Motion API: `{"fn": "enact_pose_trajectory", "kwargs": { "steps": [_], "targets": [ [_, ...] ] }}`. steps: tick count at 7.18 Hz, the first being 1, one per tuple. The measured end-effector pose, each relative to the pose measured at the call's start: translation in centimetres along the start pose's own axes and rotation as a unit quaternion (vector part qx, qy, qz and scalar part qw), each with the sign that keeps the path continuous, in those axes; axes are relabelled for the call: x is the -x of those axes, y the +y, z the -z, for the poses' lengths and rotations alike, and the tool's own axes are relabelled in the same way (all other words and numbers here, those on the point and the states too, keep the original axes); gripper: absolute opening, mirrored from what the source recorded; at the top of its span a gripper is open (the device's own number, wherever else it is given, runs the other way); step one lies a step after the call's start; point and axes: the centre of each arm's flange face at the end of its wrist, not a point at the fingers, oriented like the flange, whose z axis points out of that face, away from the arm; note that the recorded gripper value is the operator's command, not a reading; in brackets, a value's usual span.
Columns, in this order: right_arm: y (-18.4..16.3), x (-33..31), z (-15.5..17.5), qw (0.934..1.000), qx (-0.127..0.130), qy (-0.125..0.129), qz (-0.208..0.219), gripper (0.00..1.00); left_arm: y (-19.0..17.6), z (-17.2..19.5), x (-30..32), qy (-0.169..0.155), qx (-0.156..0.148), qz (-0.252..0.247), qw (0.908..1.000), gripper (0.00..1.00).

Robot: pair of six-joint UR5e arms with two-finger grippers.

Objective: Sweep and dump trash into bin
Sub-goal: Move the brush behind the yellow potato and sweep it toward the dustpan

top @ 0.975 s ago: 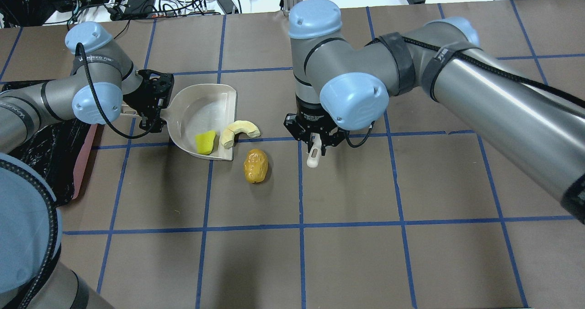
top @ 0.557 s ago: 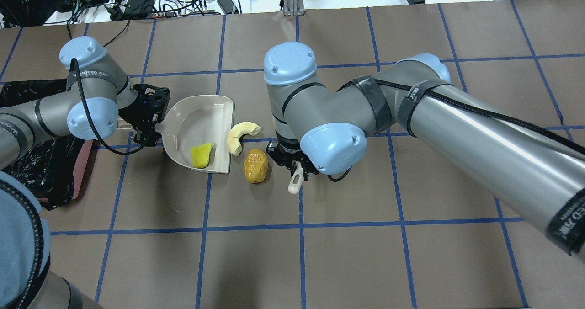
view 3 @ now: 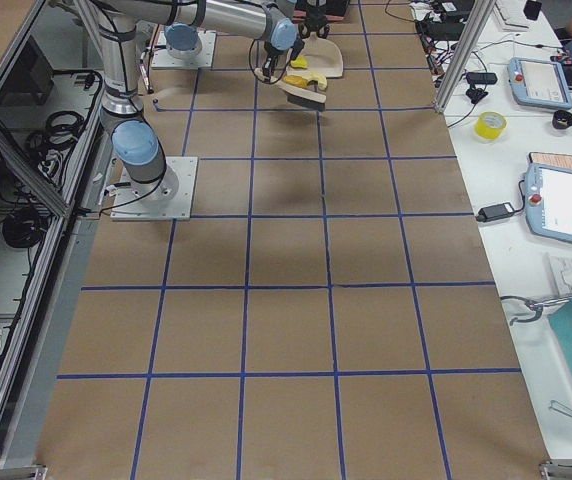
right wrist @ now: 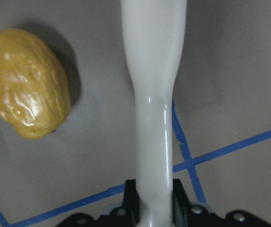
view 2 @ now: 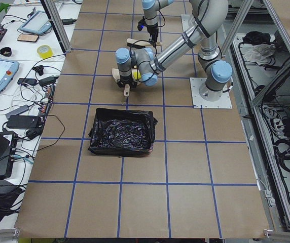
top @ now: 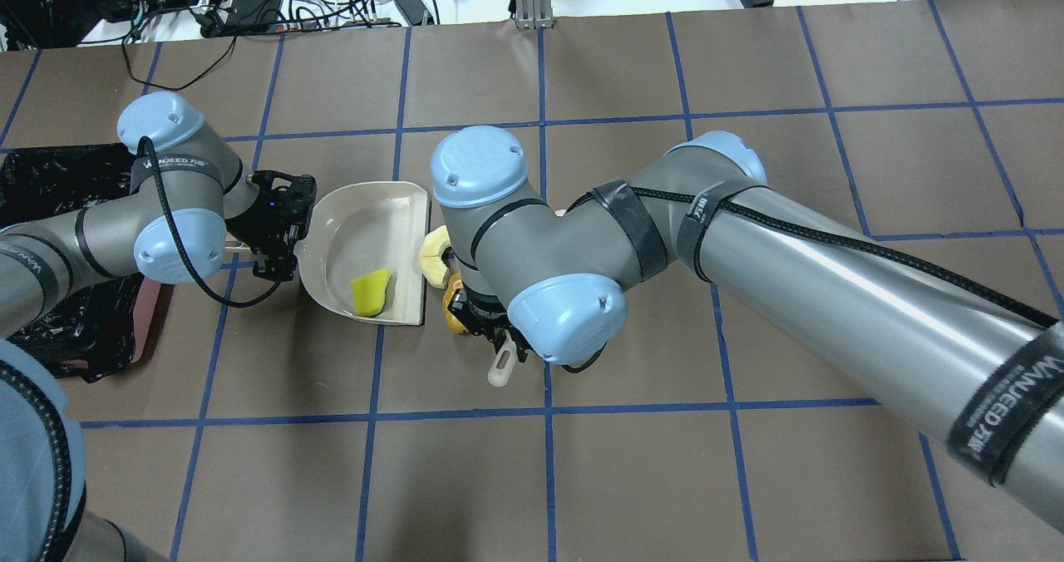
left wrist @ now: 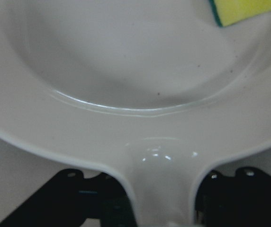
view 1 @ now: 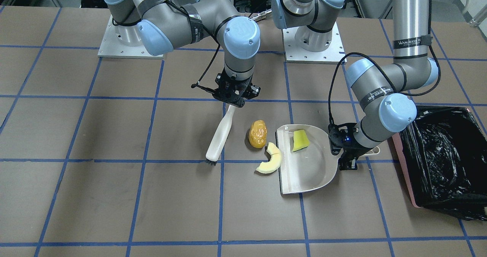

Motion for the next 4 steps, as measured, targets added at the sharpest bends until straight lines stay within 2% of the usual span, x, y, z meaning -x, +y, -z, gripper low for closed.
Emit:
{"fn": "enact_pose_trajectory", "kwargs": {
  "steps": [2,4],
  "targets": [
    [-1.5,1.8,-1.3,0.9989,-0.027,-0.032,0.018,0.00,0.1,0.9,0.1,0.000,0.008,0.004,1.0000,0.00],
    [-1.9,2.4,-1.9,0.9974,-0.039,-0.041,0.045,0.00,0.1,1.1,0.1,0.004,0.011,0.015,0.9998,0.00]
  ]
}}
